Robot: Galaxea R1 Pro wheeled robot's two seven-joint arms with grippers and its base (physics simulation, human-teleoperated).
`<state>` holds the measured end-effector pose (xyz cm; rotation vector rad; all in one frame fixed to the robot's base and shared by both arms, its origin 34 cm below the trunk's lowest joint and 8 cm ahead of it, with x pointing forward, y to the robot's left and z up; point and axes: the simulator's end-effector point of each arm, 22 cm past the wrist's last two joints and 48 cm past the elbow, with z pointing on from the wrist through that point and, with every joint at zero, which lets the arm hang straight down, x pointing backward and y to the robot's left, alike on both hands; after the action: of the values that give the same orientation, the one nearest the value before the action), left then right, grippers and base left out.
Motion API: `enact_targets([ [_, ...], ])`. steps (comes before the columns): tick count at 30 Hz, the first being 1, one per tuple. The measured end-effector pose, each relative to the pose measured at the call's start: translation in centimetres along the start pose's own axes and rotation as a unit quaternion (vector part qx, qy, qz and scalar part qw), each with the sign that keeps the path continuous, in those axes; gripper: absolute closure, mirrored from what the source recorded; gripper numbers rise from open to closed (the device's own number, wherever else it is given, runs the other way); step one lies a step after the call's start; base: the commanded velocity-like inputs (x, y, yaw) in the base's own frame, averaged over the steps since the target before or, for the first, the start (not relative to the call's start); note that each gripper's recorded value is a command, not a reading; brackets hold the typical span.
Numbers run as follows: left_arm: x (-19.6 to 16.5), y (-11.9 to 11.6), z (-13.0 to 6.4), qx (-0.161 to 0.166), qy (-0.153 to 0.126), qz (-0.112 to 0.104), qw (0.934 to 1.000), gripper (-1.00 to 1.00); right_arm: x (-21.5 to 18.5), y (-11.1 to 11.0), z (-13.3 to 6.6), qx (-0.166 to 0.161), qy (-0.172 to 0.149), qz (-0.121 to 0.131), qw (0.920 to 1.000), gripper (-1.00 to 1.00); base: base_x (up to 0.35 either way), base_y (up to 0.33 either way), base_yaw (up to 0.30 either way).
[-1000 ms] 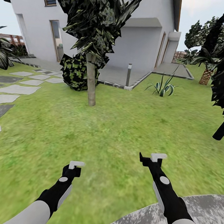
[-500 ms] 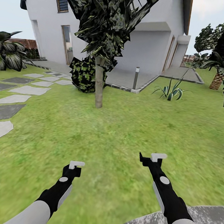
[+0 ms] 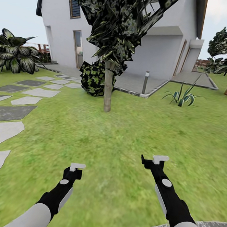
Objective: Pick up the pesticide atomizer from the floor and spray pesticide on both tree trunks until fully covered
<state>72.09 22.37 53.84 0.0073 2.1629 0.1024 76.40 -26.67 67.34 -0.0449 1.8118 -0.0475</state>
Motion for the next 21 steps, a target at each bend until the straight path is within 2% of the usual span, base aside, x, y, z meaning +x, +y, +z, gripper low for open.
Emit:
enact_targets([
  [7, -0.4, 0.1, -0.2, -0.001, -0.003, -0.001, 1.0, 1.0, -0.5, 0.0, -0.1, 0.0, -0.004, 0.0, 1.0, -1.0, 0.291, 0.021, 0.157],
  [21, -1.5, 0.2, -0.6, -0.001, -0.012, -0.001, 0.9999, 1.0, -1.6, -0.1, -0.4, 0.001, -0.013, 0.0, 0.9999, -1.0, 0.328, 0.09, 0.157],
])
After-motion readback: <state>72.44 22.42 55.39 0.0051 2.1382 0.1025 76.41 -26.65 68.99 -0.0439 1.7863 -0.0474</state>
